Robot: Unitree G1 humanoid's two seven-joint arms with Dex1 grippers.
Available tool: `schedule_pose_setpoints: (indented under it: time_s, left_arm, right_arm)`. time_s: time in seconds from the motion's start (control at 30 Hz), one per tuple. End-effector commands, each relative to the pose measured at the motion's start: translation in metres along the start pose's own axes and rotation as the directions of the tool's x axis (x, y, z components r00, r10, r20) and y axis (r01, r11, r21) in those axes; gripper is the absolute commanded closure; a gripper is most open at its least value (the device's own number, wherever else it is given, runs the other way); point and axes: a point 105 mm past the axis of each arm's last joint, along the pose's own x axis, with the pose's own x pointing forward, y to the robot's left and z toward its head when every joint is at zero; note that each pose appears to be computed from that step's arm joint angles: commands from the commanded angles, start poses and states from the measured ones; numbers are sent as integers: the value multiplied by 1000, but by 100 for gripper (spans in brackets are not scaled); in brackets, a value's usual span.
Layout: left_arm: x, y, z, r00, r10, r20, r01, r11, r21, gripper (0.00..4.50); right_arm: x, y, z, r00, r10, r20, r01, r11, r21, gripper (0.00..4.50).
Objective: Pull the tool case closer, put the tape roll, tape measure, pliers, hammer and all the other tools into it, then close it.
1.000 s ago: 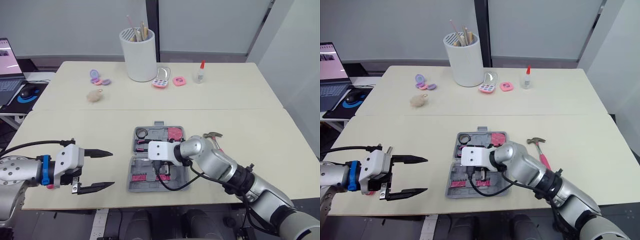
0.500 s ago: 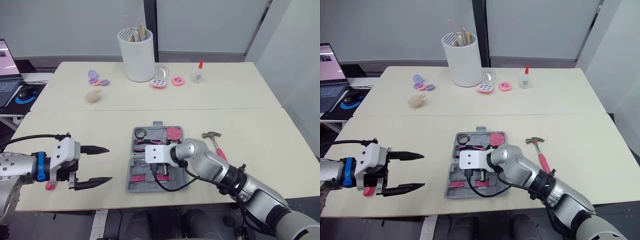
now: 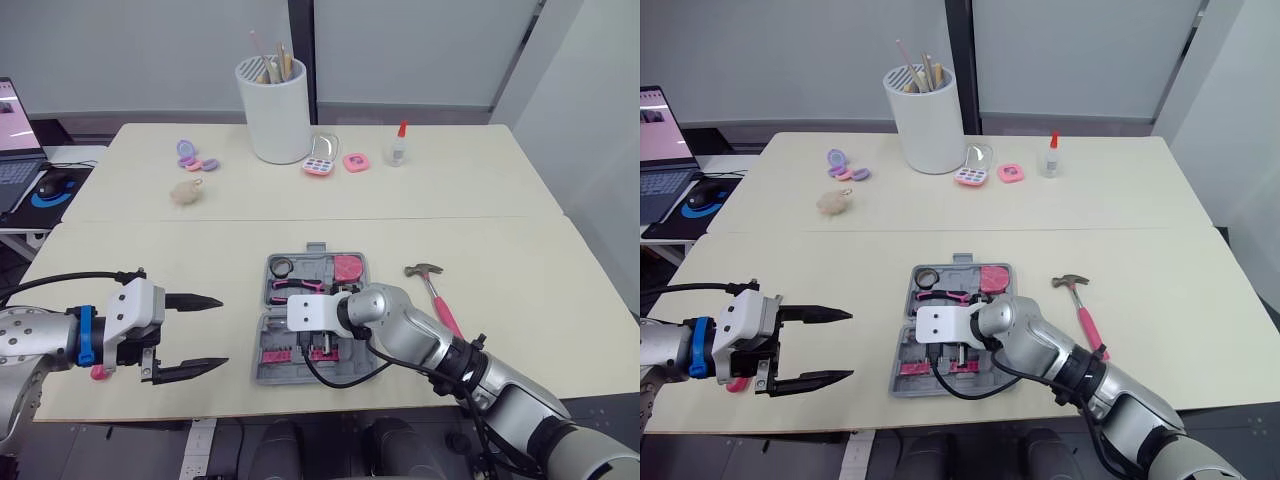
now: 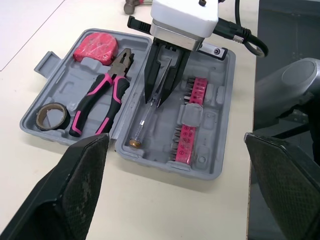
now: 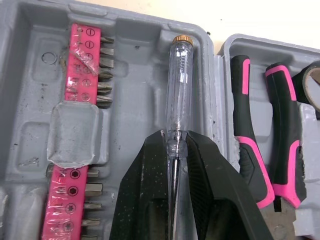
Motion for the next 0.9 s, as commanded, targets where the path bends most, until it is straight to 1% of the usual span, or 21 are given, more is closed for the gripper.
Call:
schedule_pose_setpoints:
  time_s: [0.03, 0.1, 0.17, 0.27, 0.47, 0.7, 0.8, 0.9]
  left_arm:
    - [0, -1, 8, 1000, 1, 19, -2, 1000, 26, 0]
    - [1, -2, 8, 1000, 2, 19, -3, 1000, 27, 0]
    - [1, -2, 7, 1000, 2, 21, -3, 1000, 27, 0]
    - [2, -2, 7, 1000, 0, 24, -1, 1000, 24, 0]
    - [3, -2, 7, 1000, -1, 26, 1, 1000, 23, 0]
    - [5, 0, 6, 1000, -1, 31, 0, 1000, 28, 0]
    - [6, 1, 6, 999, -1, 34, 0, 999, 33, 0]
    - [7, 2, 6, 999, -2, 35, 1, 999, 35, 0]
  right_arm:
    - [-2, -6, 6, 1000, -26, 17, 27, 999, -29, 422]
    - [-2, -7, 5, 999, -35, 14, 35, 999, -34, 422]
    - [-2, -10, 4, 999, -51, 10, 51, 997, -49, 349]
    - [-3, -12, 4, 998, -62, 6, 62, 995, -78, 284]
    - [-7, -17, 10, 996, -85, 31, 87, 991, -100, 284]
    - [-11, -19, 17, 992, -100, 79, 105, 992, -70, 284]
    - [-11, -19, 15, 992, -98, 82, 103, 993, -64, 333]
    - [-10, -19, 14, 992, -101, 78, 107, 992, -64, 404]
